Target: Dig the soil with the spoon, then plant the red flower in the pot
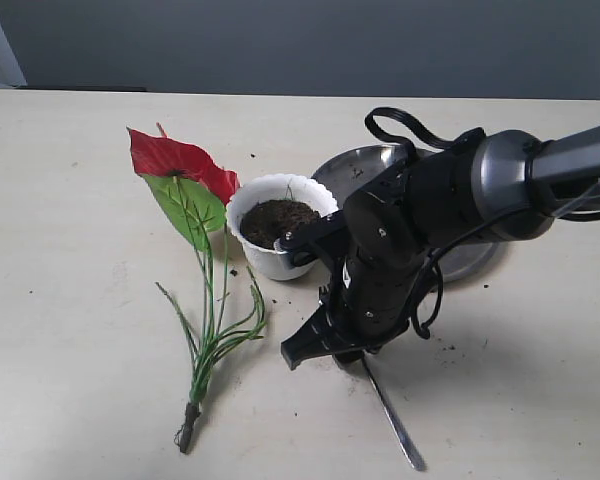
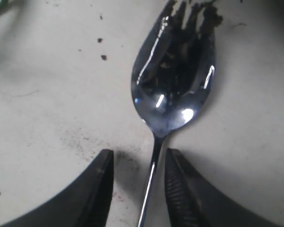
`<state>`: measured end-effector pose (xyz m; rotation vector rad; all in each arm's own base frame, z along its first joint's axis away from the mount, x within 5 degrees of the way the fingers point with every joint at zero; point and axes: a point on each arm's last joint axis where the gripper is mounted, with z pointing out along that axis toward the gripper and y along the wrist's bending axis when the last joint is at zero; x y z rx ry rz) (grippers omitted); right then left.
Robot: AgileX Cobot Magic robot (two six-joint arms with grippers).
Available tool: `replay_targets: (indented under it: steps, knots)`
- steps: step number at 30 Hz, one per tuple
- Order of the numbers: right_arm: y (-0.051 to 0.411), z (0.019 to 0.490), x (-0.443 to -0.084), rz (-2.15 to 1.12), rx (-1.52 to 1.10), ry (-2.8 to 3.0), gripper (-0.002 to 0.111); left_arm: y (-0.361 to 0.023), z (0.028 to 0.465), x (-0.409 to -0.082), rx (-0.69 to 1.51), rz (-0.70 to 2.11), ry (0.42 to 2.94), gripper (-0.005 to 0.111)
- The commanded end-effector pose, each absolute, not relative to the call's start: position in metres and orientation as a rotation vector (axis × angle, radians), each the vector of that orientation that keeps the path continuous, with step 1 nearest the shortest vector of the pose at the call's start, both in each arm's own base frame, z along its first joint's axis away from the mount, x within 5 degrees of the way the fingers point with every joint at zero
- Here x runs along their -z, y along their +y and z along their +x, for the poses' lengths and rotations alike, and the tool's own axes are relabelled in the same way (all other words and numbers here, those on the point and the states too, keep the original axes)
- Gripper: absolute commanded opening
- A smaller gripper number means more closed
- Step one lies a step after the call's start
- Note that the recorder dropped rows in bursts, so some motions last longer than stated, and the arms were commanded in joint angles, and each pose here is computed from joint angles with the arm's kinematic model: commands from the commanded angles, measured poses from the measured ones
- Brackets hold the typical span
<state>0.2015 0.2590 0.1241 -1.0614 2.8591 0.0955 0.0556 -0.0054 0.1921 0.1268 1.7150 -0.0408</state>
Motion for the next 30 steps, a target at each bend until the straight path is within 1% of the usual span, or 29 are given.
replay_targets:
  steps: [1,8,11,21,24,29,30]
  knots:
    - [0.255,0.199,-0.133,-1.079,-0.075,2.865,0.036,-0.005,0.055,-0.192,0.04,0.129,1.711,0.0]
    - [0.25,0.195,-0.177,-1.041,-0.166,2.765,0.036,-0.005,0.055,-0.192,0.04,0.129,1.711,0.0]
    - [0.249,0.194,-0.183,-1.017,-0.18,2.758,0.036,-0.005,0.055,-0.192,0.04,0.129,1.711,0.0]
    - [0.257,0.201,-0.142,-1.04,-0.124,2.821,0.036,-0.005,0.055,-0.192,0.04,0.129,1.711,0.0]
    - [0.258,0.201,-0.123,-1.058,-0.078,2.87,0.036,-0.005,0.055,-0.192,0.04,0.129,1.711,0.0]
    - [0.258,0.201,-0.119,-1.061,-0.071,2.877,0.035,-0.005,0.055,-0.192,0.04,0.129,1.711,0.0]
    - [0.258,0.201,-0.118,-1.062,-0.067,2.881,0.032,-0.005,0.055,-0.192,0.04,0.129,1.711,0.0]
